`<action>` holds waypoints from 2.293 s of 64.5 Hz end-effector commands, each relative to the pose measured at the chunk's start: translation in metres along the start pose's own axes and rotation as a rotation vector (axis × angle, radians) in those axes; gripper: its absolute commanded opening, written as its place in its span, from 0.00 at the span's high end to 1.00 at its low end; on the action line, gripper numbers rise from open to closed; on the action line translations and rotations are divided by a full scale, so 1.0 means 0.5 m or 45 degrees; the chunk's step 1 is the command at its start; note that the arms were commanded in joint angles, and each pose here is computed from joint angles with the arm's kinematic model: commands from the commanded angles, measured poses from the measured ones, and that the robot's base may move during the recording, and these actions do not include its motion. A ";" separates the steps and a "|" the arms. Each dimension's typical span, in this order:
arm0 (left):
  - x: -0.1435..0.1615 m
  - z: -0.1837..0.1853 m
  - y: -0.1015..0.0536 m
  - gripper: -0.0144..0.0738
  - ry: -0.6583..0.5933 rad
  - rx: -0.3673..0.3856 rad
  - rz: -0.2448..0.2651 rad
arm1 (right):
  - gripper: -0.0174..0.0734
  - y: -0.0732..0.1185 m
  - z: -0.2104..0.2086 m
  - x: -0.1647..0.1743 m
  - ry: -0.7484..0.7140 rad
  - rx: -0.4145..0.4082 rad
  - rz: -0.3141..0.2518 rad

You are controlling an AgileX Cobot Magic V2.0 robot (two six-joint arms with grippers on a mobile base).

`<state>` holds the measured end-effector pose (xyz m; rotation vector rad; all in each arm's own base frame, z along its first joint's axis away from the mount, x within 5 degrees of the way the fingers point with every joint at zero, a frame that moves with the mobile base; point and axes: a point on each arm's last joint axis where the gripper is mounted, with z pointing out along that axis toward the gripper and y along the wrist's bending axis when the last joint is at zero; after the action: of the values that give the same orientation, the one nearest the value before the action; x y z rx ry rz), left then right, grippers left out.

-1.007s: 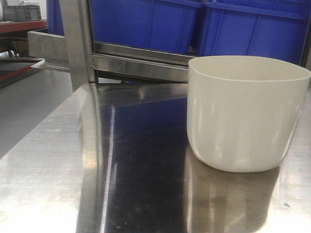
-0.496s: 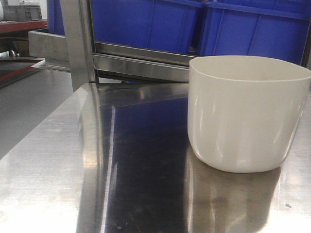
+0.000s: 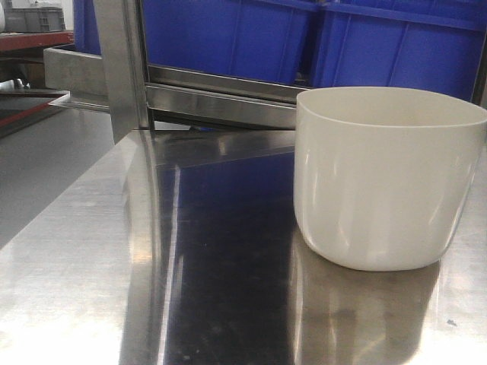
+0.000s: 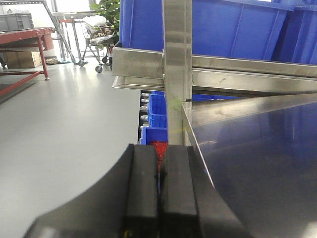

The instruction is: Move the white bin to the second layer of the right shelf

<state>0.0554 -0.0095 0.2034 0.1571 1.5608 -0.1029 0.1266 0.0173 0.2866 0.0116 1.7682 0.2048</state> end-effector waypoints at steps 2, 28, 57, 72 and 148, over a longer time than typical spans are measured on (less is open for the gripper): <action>0.008 0.000 0.001 0.74 -0.078 -0.011 -0.012 | 0.75 0.021 0.050 -0.090 -0.058 -0.039 -0.003; 0.008 0.000 0.001 0.74 -0.078 -0.011 -0.012 | 0.75 0.074 0.203 -0.210 0.449 -0.012 -0.038; 0.008 0.000 0.001 0.74 -0.078 -0.011 -0.012 | 0.26 0.099 0.230 -0.196 0.693 -0.136 0.016; 0.008 0.000 0.001 0.74 -0.078 -0.011 -0.012 | 0.26 0.100 0.232 -0.185 0.763 -0.135 0.021; 0.008 0.000 0.001 0.74 -0.078 -0.011 -0.012 | 0.77 0.089 0.380 -0.054 1.067 -0.062 0.006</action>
<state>0.0554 -0.0095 0.2034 0.1571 1.5608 -0.1029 0.3084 0.0828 0.2518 -0.1129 2.7512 0.2696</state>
